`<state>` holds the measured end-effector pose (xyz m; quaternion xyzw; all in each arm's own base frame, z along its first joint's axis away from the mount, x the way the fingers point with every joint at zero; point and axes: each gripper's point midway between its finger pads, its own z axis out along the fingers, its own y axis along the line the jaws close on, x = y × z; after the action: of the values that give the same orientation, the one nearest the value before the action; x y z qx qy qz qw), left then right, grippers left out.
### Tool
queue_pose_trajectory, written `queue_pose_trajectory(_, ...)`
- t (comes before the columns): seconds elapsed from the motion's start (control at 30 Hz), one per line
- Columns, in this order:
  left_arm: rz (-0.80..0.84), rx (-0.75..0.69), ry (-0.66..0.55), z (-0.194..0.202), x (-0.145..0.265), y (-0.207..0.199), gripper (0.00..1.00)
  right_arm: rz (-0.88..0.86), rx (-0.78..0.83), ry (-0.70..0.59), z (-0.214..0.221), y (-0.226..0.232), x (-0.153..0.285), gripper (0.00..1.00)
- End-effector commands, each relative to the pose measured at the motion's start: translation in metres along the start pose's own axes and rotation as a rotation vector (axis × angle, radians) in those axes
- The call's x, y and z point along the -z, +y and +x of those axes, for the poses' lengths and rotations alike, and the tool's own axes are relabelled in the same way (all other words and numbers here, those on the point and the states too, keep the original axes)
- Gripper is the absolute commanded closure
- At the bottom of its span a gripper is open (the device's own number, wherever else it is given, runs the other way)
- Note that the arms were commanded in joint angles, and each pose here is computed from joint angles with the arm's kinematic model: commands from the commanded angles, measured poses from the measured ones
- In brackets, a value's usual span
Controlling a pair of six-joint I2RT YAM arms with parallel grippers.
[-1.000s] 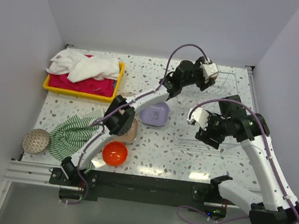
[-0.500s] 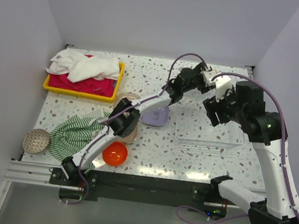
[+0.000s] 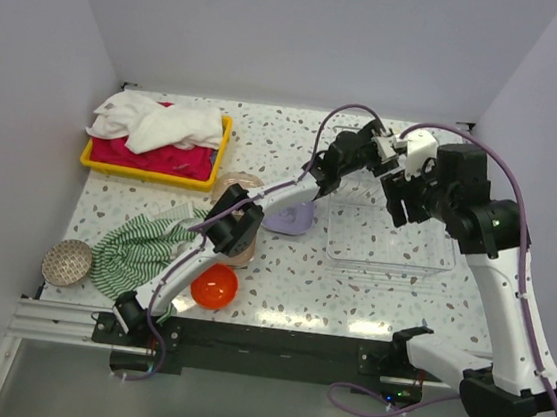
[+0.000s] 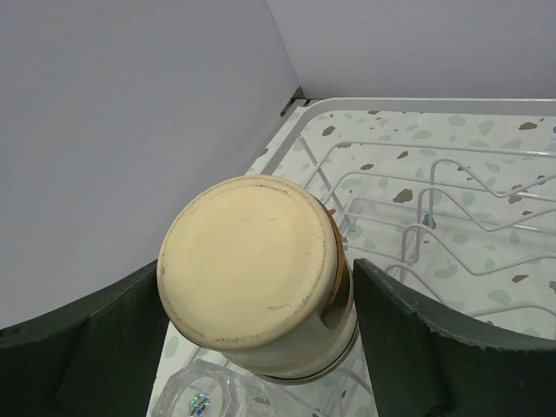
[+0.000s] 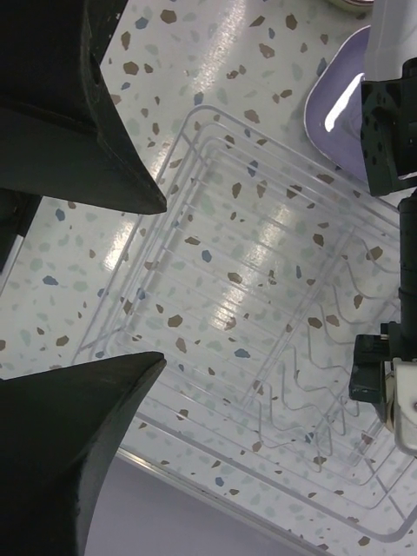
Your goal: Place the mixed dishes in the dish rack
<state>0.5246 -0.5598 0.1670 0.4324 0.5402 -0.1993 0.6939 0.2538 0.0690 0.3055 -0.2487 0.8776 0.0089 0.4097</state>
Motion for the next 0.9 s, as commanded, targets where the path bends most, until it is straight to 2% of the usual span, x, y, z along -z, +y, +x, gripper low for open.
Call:
queue_pose_trajectory(0.0, -0.011, -0.001, -0.087, -0.026, -0.005, 0.004, 1.00, 0.030, -0.035, -0.045, -0.010, -0.007, 0.002, 0.31)
queue_pose_trajectory(0.37, 0.072, 0.068, -0.029, -0.009, -0.002, -0.016, 1.00, 0.012, -0.086, -0.037, -0.007, -0.005, -0.007, 0.31)
queue_pose_trajectory(0.57, 0.112, 0.065, 0.044, 0.010, 0.002, -0.027, 1.00, 0.020, -0.120, -0.067, -0.012, -0.009, -0.008, 0.31)
queue_pose_trajectory(0.67, 0.039, 0.043, 0.073, 0.018, 0.002, -0.017, 1.00, 0.045, -0.153, -0.088, -0.016, -0.016, -0.005, 0.31)
queue_pose_trajectory(0.83, -0.058, 0.024, 0.043, 0.015, -0.001, 0.001, 1.00, 0.064, -0.165, -0.100, -0.020, -0.023, -0.002, 0.31)
queue_pose_trajectory(0.87, -0.044, 0.018, 0.040, 0.016, -0.001, -0.002, 0.96, 0.063, -0.167, -0.098, -0.019, -0.023, -0.002, 0.31)
